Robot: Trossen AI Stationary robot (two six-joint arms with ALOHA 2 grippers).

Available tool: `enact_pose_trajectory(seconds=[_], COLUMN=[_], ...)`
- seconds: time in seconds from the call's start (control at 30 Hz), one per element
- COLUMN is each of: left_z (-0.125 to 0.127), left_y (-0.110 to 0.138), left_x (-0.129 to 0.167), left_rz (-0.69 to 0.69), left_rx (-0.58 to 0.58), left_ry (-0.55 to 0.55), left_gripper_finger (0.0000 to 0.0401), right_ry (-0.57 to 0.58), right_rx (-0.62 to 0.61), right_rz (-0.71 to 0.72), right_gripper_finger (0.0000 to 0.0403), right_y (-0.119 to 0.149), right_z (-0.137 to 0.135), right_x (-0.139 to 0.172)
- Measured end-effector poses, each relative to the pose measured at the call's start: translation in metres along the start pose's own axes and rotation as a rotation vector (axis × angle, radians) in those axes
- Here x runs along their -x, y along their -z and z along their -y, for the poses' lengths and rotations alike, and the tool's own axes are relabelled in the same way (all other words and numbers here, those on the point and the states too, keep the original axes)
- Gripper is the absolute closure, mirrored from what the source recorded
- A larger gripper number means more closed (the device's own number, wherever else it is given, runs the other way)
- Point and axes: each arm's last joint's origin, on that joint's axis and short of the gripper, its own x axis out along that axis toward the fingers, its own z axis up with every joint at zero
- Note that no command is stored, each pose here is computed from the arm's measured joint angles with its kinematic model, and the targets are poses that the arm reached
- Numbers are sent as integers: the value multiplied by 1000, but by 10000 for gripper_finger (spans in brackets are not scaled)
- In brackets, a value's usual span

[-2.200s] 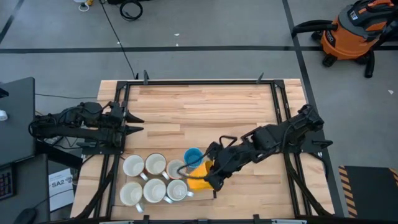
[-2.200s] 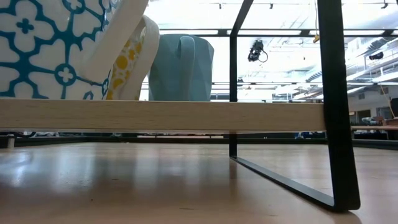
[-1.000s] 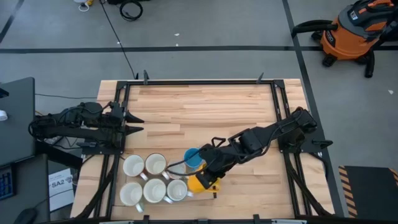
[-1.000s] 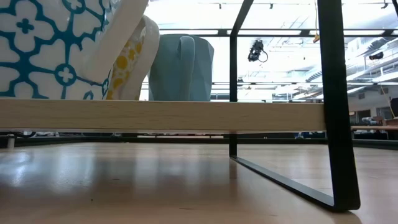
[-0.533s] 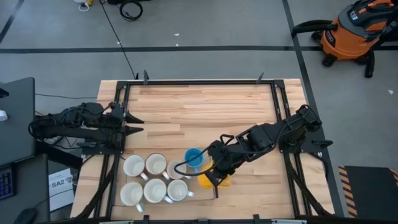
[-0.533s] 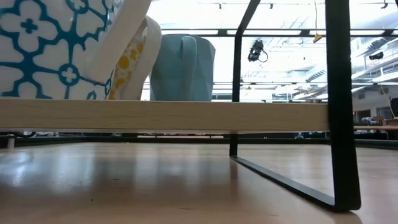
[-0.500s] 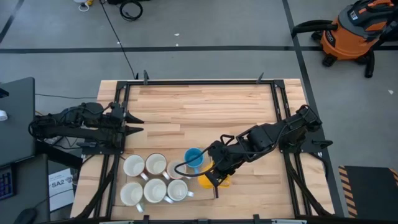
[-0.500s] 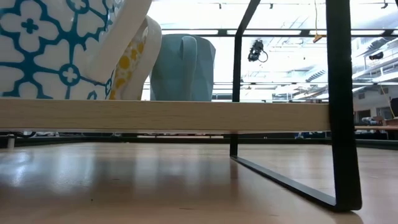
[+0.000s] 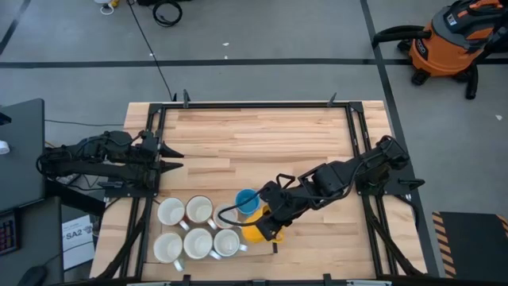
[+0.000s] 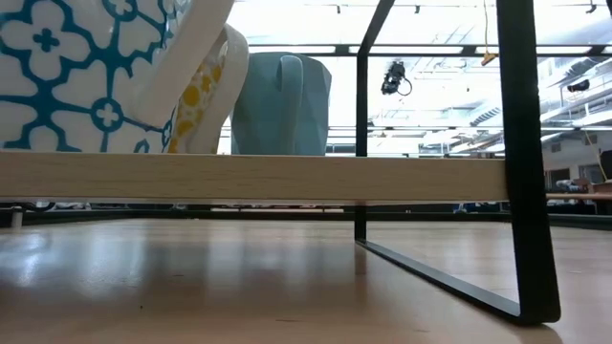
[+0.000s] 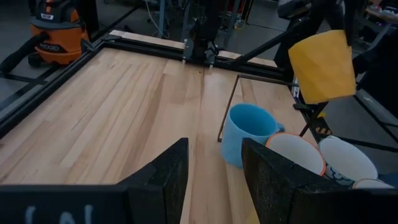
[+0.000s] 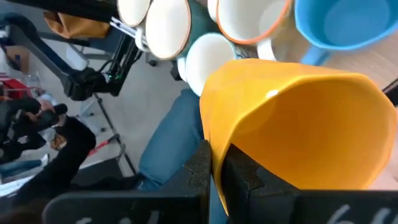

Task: Place coffee mugs
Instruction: Put the yellow mug on the shelf

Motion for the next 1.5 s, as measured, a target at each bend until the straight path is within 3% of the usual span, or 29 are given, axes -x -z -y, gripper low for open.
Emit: enact_pose_trajectory(seconds=[0.6, 0.8, 1.03, 1.27, 1.5], left_z=[0, 3, 11, 24, 29], left_y=[0, -12, -32, -32, -25], left_x=[0, -5, -39, -82, -99], left_rz=[1, 94, 181, 133, 71], left_rx=[0, 37, 48, -30, -55], left_ry=[1, 24, 77, 128, 136], left_gripper_finger=[245, 245, 245, 245, 245], right_ry=[39, 41, 48, 40, 22], right_rx=[147, 171, 165, 157, 172], right_rz=[34, 33, 35, 14, -4], right_gripper_finger=[379, 379, 378, 377, 377], right_y=[-1, -2, -5, -7, -4], right_z=[1, 1, 2, 3, 1], right_x=[-32, -40, -40, -39, -37])
